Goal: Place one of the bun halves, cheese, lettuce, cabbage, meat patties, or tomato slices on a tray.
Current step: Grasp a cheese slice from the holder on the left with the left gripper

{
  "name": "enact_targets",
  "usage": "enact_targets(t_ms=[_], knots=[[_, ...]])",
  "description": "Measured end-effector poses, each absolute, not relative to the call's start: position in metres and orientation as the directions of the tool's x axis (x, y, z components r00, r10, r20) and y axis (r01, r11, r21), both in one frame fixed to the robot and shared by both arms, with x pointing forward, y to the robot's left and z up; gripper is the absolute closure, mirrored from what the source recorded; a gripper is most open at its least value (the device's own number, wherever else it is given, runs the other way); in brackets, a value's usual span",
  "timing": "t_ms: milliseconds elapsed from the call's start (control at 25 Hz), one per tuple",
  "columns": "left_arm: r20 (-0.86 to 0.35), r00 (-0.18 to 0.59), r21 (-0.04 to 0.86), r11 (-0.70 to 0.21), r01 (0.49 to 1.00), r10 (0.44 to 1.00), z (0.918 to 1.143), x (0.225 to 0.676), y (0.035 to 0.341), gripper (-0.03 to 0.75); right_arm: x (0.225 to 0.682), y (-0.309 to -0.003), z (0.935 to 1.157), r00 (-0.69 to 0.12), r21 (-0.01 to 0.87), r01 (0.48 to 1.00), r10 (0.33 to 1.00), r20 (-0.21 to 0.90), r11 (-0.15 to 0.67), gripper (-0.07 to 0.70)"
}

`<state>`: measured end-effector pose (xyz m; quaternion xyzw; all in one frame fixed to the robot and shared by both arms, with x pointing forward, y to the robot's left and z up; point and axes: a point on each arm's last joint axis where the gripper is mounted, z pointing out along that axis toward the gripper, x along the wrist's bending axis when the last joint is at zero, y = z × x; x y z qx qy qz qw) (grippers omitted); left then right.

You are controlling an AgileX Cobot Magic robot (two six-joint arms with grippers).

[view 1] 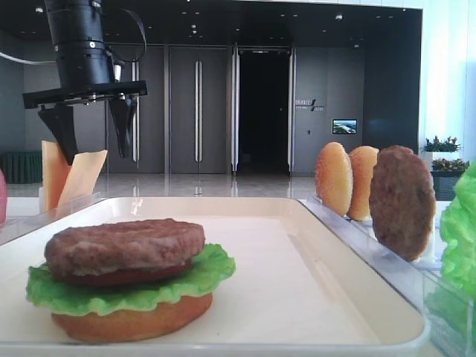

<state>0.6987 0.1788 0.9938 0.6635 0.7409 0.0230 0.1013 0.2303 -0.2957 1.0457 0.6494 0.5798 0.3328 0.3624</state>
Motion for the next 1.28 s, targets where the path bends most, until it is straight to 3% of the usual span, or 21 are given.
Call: enact_targets(t_ms=[360, 720, 1280], knots=[[-0.105, -0.083, 0.167, 0.1, 0.981, 0.991, 0.99, 0.6996, 0.1795, 0.189, 0.2303, -0.2957, 1.0457, 0.106, 0.857, 0.512, 0.994, 0.012, -0.065, 0.104], [-0.09, -0.052, 0.173, 0.067, 0.983, 0.995, 0.99, 0.6999, 0.1803, 0.307, 0.2303, -0.2957, 1.0457, 0.106, 0.857, 0.512, 0.994, 0.012, -0.065, 0.104], [-0.077, -0.047, 0.177, 0.06, 0.982, 0.996, 0.9899, 0.7001, 0.1814, 0.314, 0.2303, -0.2957, 1.0457, 0.106, 0.857, 0.512, 0.994, 0.012, -0.065, 0.104]])
